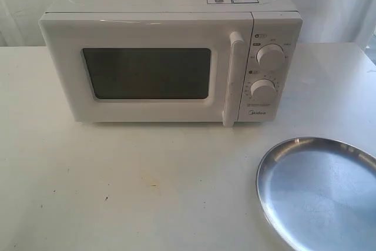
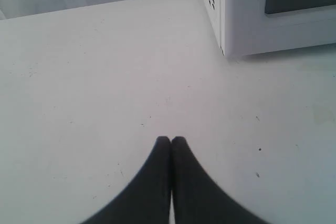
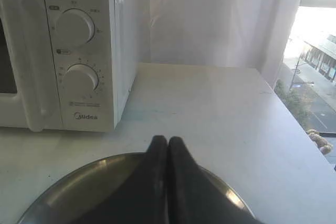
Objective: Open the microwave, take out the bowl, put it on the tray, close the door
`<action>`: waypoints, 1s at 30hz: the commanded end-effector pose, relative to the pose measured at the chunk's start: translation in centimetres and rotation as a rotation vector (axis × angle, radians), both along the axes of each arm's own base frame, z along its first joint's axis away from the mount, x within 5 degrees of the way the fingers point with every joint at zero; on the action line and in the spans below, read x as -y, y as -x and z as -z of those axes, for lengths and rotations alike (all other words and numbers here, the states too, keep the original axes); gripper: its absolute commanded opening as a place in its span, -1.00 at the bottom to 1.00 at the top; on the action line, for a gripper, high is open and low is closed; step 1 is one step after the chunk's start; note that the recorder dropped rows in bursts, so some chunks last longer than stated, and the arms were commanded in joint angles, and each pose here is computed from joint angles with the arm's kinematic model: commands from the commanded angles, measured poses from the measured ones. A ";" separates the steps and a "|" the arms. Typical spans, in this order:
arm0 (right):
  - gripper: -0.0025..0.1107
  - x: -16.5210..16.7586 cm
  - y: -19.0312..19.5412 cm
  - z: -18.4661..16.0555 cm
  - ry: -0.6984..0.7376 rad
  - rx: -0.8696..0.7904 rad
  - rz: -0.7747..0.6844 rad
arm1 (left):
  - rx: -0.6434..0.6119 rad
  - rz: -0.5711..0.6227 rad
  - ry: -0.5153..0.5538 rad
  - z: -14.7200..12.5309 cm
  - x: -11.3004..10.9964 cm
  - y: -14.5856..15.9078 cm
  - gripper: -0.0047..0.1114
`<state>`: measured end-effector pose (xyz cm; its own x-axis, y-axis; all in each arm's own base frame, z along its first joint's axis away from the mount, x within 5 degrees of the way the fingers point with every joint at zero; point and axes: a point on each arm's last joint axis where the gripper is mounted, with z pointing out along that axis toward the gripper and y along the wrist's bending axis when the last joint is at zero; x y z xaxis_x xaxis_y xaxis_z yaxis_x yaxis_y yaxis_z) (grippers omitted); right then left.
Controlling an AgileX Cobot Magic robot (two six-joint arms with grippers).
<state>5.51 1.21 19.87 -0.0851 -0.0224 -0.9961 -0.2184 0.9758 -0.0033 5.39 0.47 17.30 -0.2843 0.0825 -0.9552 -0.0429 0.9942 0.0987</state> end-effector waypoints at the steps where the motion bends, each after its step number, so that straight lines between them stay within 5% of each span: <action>1: -0.96 0.0 0.0 0.1 0.004 0.005 0.007 | 0.005 -0.001 0.010 -0.1 0.0 0.0 -0.92; 12: -0.96 0.0 0.0 -0.5 -0.019 0.068 0.006 | 0.005 -0.001 0.010 -0.1 0.0 0.0 -0.92; 19: -0.96 0.0 0.3 -3.2 -0.470 0.265 -0.042 | 0.005 -0.001 0.010 -0.1 0.0 0.0 -0.92; 30: -0.96 0.1 1.2 -5.3 -0.567 0.493 -0.111 | 0.005 -0.001 0.010 -0.1 0.0 0.0 -0.92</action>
